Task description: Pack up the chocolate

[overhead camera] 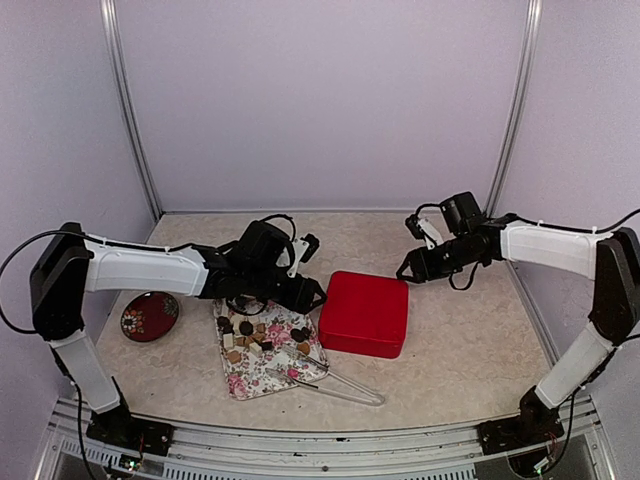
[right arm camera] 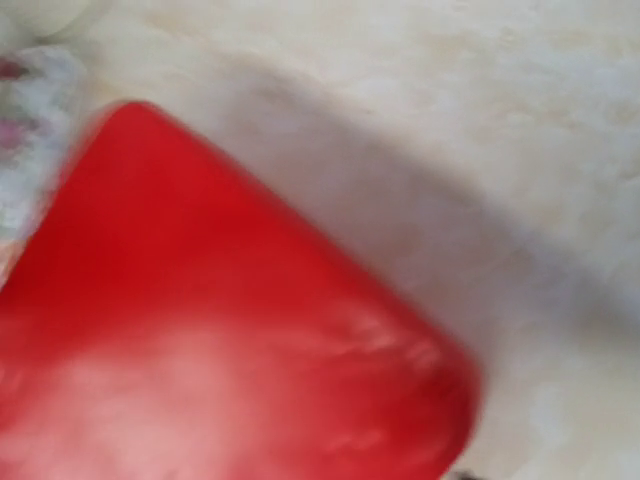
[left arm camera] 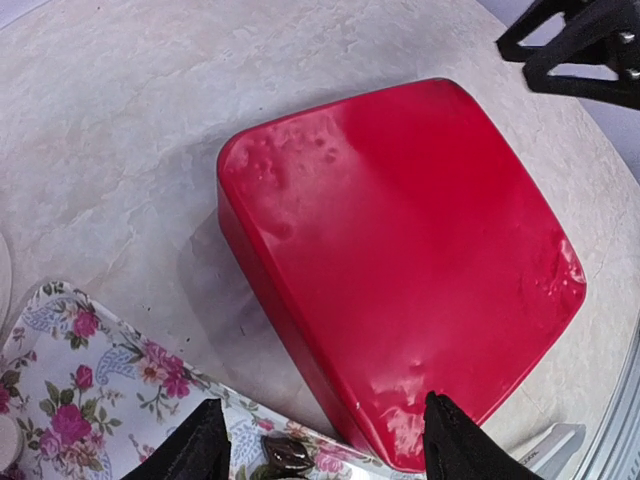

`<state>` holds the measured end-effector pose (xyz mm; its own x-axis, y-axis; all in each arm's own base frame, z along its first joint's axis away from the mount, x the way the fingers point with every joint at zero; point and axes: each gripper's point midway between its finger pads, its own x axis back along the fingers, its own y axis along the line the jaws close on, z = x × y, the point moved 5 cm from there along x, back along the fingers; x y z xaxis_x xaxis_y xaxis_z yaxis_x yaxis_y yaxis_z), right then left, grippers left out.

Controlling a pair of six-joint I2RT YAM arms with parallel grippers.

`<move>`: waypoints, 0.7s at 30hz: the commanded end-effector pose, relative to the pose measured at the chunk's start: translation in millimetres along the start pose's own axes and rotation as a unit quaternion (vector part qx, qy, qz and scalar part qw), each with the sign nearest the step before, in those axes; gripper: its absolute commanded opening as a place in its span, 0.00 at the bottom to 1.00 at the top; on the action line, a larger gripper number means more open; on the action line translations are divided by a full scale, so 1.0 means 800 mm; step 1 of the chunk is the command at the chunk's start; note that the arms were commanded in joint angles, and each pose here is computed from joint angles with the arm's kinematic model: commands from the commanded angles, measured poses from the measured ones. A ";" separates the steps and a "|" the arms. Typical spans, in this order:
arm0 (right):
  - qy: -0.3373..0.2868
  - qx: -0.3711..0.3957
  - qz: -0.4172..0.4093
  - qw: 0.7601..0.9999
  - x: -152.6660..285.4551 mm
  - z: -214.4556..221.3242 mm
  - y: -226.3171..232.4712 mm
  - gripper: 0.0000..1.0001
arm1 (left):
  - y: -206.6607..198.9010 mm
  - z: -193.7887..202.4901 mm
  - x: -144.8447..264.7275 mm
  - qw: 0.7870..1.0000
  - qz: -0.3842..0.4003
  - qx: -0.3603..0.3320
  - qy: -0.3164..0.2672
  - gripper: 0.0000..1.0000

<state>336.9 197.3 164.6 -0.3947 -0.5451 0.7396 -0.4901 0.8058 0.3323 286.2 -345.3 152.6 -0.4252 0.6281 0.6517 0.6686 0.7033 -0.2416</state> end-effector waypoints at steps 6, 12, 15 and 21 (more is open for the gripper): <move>0.043 0.003 -0.119 0.992 0.042 0.086 0.094 0.81 | -0.008 0.009 0.006 0.999 0.052 -0.005 -0.010 0.69; 0.090 0.000 -0.096 0.991 0.044 0.141 0.096 0.87 | -0.013 0.008 -0.006 0.997 0.074 -0.002 -0.014 0.69; 0.108 -0.004 -0.104 0.989 0.033 0.162 0.099 0.87 | -0.015 0.007 -0.012 0.997 0.076 0.002 -0.016 0.70; 0.129 -0.021 -0.083 0.988 0.004 0.187 0.089 0.83 | -0.017 0.011 -0.025 0.998 0.068 0.009 -0.012 0.70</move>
<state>182.0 216.6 120.1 -0.0843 -0.6212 0.7791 -0.5280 0.6910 0.4937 276.5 -353.7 133.5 -0.3395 0.7071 0.6203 0.7075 0.6265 -0.3269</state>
